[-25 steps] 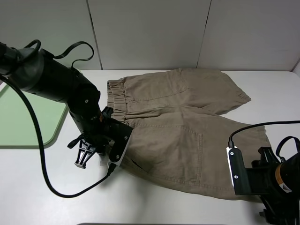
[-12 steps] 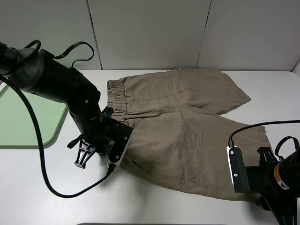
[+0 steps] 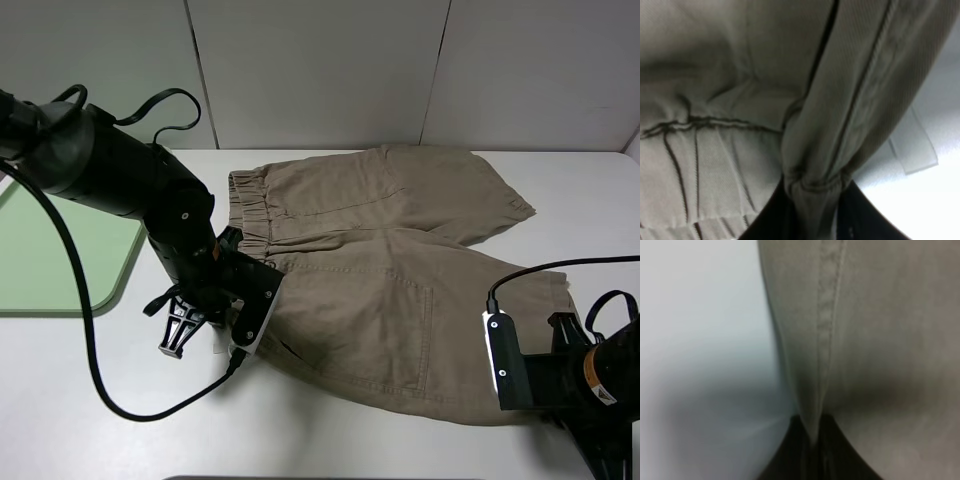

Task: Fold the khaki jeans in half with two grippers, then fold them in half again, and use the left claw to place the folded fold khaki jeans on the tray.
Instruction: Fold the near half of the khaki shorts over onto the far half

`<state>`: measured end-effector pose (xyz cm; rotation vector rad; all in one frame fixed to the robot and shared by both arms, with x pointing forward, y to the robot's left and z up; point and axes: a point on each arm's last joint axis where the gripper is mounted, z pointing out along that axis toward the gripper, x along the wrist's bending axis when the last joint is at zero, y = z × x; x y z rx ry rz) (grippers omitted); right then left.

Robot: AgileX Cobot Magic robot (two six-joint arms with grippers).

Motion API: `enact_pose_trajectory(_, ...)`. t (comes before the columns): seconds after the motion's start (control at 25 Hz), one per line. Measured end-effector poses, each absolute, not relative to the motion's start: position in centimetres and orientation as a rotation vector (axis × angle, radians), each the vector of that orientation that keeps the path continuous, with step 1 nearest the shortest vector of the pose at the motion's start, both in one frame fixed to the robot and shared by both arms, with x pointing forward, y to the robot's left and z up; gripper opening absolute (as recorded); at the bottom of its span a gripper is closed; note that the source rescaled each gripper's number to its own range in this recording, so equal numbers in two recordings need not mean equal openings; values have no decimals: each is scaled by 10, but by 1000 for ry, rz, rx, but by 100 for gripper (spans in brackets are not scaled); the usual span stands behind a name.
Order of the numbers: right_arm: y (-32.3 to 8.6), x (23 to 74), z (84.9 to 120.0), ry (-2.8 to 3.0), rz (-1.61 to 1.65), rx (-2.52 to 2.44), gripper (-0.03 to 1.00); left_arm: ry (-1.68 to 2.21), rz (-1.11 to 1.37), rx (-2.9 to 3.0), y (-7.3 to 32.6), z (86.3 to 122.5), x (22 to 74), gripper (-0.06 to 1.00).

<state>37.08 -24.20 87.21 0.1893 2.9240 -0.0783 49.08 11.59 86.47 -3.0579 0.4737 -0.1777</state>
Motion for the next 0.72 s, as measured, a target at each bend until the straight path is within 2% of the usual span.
enact_pose_trajectory(0.4,-249,367,904,2773,-13,278,0,453,-109,-3034,119,870,486,1)
enact_pose_trajectory(0.72,-259,355,932,2714,6,504,0,354,-121,-3094,123,913,476,1)
